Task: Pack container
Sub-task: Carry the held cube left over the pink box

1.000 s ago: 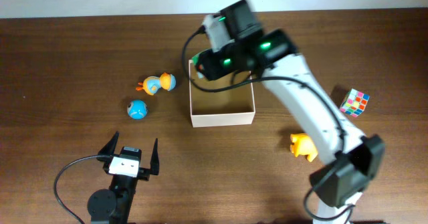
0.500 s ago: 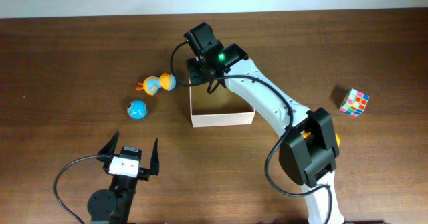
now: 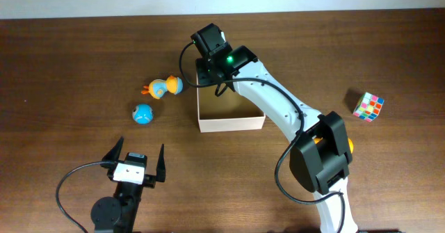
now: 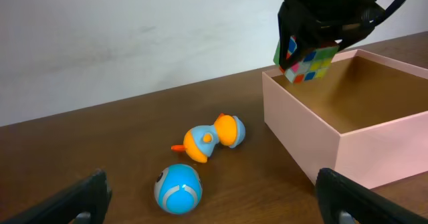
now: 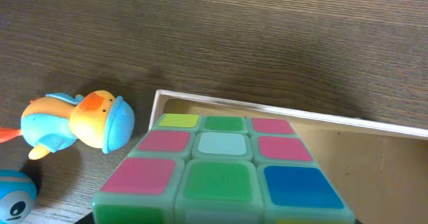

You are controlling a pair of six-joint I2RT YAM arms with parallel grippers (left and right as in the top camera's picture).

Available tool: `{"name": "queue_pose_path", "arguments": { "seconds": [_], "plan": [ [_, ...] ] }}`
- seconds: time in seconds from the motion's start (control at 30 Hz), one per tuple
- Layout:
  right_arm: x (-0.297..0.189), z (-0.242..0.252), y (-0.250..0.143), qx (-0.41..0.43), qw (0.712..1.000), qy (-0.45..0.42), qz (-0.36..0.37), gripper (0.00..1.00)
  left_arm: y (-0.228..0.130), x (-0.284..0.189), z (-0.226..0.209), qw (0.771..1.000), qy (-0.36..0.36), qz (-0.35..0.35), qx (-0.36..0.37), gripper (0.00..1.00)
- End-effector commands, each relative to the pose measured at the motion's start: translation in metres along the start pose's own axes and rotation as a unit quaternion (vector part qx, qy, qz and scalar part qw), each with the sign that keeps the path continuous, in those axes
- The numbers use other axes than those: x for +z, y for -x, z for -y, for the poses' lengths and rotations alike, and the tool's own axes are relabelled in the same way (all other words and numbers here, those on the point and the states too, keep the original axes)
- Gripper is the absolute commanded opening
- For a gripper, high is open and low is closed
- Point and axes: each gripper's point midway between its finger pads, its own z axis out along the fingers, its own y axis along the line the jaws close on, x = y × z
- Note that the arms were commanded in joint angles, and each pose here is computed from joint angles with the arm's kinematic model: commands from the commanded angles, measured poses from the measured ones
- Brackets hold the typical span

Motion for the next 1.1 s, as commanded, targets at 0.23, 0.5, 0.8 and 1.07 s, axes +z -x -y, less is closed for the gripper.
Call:
{"name": "queue_pose_path", "arguments": {
  "seconds": [0.23,0.5,0.8,1.07],
  "plan": [
    [0.012,0.004,0.002,0.015,1.000,-0.014,0.005,0.44,-0.002,0.000,-0.002,1.000,0.005,0.000,0.006,0.99],
    [0.028,0.006,-0.009,0.013,1.000,-0.020,-0.012,0.43,-0.002,0.000,-0.002,1.000,0.005,0.000,0.006,0.99],
    [0.031,0.006,-0.007,0.014,1.000,-0.019,-0.008,0.64,-0.002,0.000,-0.002,1.000,0.005,0.000,0.006,0.99],
    [0.031,0.006,-0.007,0.012,1.000,-0.019,-0.008,0.68,-0.002,0.000,-0.002,1.000,0.005,0.000,0.006,0.99]
  ]
}}
